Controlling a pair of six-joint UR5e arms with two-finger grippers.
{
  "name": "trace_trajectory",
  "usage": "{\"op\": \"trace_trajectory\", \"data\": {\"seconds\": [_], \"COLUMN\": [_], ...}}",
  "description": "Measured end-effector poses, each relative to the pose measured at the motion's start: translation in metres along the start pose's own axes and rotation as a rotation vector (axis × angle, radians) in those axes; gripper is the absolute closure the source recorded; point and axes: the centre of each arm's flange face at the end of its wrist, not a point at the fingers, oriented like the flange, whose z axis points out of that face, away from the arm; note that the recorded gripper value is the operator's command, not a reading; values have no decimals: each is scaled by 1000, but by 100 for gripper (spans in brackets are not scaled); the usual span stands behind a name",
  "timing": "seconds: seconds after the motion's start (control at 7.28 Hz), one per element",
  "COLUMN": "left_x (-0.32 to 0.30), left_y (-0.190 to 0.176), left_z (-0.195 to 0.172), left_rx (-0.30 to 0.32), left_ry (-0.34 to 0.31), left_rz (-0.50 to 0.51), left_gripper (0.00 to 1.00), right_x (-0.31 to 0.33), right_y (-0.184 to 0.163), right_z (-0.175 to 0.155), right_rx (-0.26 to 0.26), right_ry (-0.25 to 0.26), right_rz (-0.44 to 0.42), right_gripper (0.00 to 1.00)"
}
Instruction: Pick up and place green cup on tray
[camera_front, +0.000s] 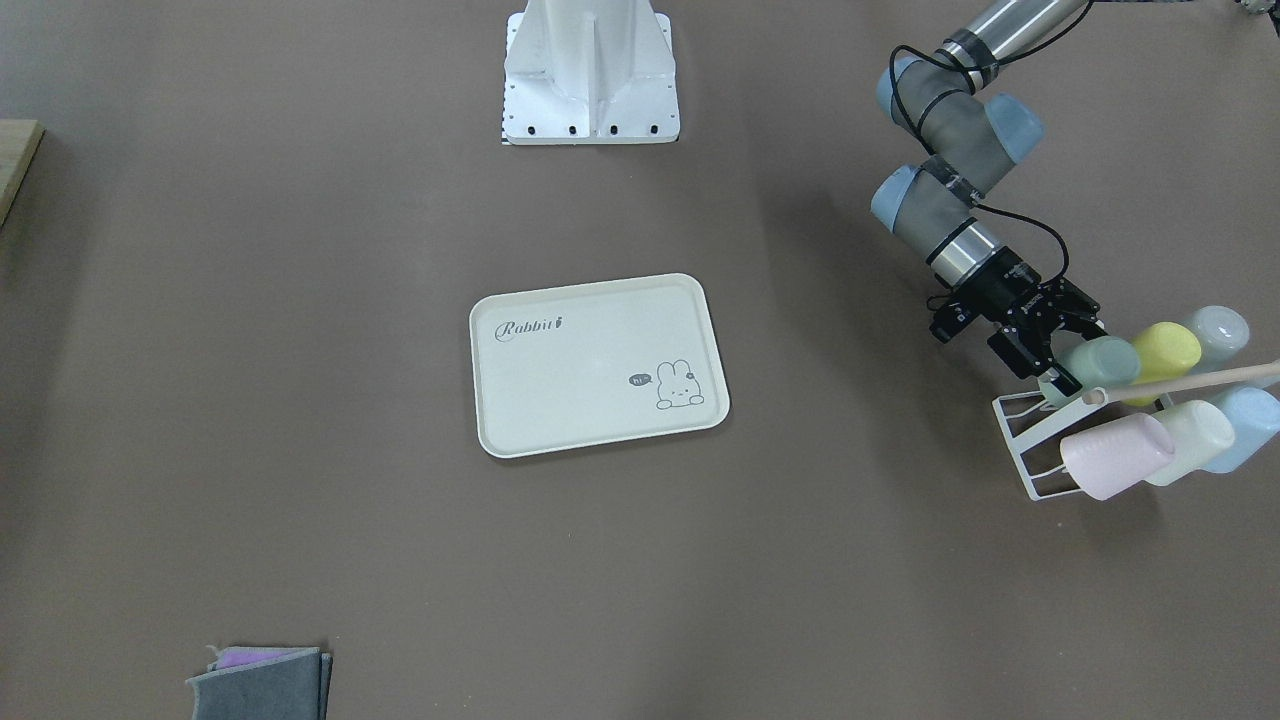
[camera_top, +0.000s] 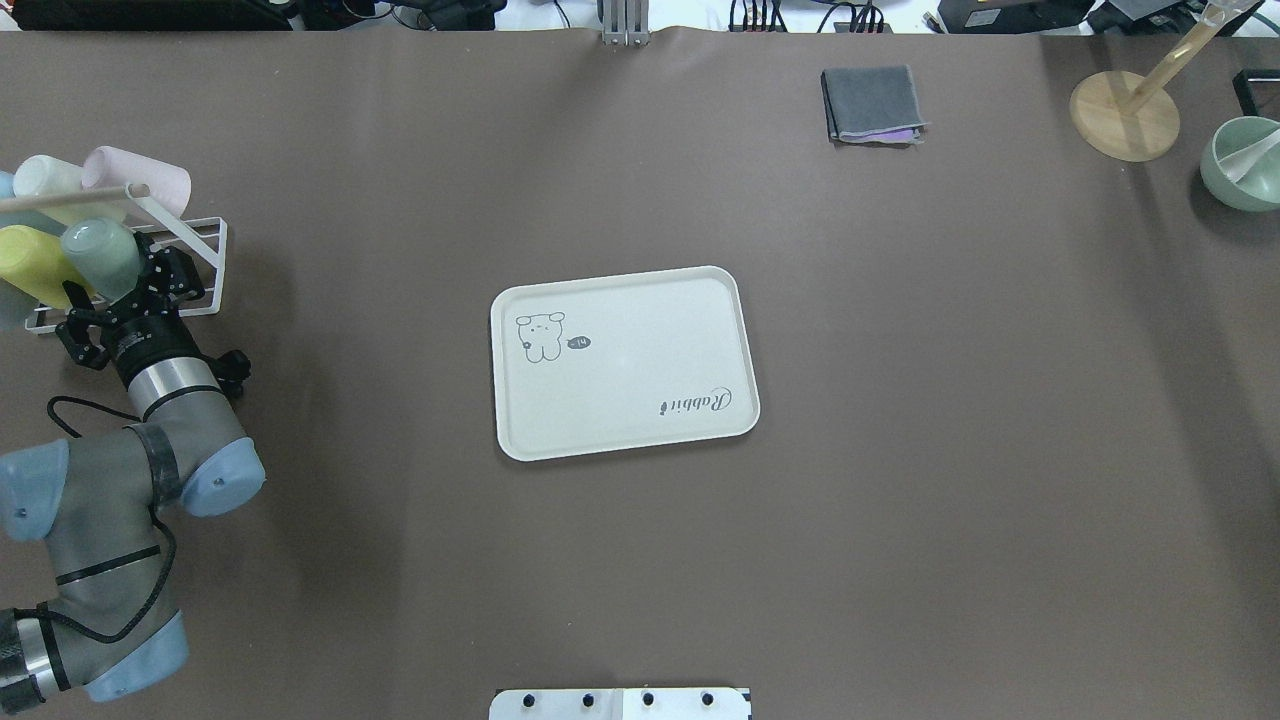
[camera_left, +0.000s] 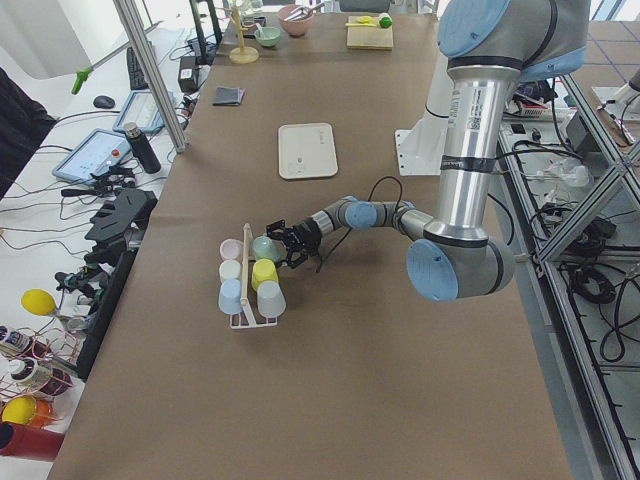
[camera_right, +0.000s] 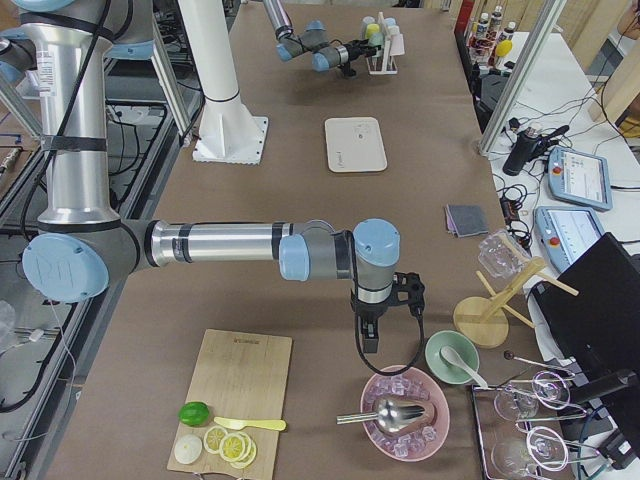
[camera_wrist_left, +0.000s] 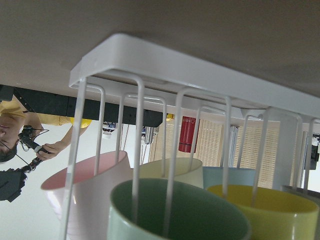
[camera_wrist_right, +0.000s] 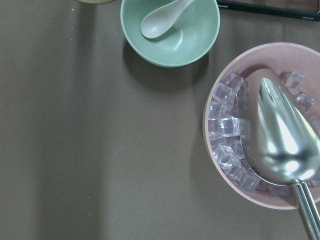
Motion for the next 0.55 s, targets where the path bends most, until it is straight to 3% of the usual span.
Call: {"op": "trace_trajectory", "data": {"seconds": [0.27, 0.55], "left_x": [0, 0], "left_y": [1, 1], "left_z": [1, 2], "left_rx": [-1, -3], "left_ry": [2, 3], "left_rz": [-2, -1], "left_gripper": [63, 89], "right_x": [6, 19], "right_y": [-6, -11], "right_z": [6, 26], "right_rx": [45, 39], "right_ry": [19, -4], "right_rz": [-35, -28], "right_gripper": [0, 0]}}
